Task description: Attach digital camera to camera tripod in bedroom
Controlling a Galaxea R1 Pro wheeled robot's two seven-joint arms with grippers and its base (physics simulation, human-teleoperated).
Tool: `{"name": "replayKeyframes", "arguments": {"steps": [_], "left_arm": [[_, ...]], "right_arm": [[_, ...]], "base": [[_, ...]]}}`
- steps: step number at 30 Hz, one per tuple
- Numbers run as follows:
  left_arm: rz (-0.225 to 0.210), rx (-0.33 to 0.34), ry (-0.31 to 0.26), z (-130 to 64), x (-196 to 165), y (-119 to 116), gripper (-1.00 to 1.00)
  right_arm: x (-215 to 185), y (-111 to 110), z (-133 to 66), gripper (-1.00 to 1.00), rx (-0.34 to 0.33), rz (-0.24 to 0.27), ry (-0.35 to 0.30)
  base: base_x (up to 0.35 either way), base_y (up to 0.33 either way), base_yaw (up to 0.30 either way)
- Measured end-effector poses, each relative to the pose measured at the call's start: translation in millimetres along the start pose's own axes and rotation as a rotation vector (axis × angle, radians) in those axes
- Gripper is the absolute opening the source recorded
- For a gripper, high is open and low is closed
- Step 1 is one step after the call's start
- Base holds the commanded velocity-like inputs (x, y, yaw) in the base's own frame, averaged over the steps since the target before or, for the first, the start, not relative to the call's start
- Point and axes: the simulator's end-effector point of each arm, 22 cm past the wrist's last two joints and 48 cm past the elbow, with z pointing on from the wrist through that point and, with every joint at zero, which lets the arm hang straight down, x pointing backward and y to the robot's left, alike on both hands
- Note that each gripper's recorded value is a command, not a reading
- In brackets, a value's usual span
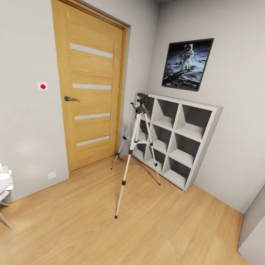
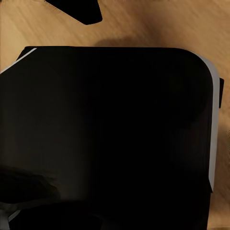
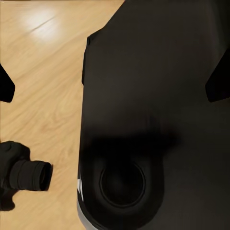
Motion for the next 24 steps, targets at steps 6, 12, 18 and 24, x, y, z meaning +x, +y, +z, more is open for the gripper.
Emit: {"name": "replayKeyframes", "arguments": {"steps": [6,12,18,24], "left_arm": [[0.000,0.000,0.000,0.0,0.3,0.0,1.00],[0.000,0.000,0.000,0.0,0.2,0.0,1.00],[0.000,0.000,0.000,0.1,-0.2,0.0,1.00],[-0.001,0.000,0.000,0.1,-0.2,0.0,1.00]], "right_arm": [[0.0,0.0,0.0,1.00,0.000,0.000,0.000],[0.0,0.0,0.0,1.00,0.000,0.000,0.000],[-0.2,0.0,0.1,1.00,0.000,0.001,0.000],[0.0,-1.9,0.1,1.00,0.003,0.001,0.000]], "base": [[0.000,0.000,-0.237],[-0.004,0.000,-0.143],[-0.149,0.000,-0.020],[-0.257,0.000,-0.002]]}}
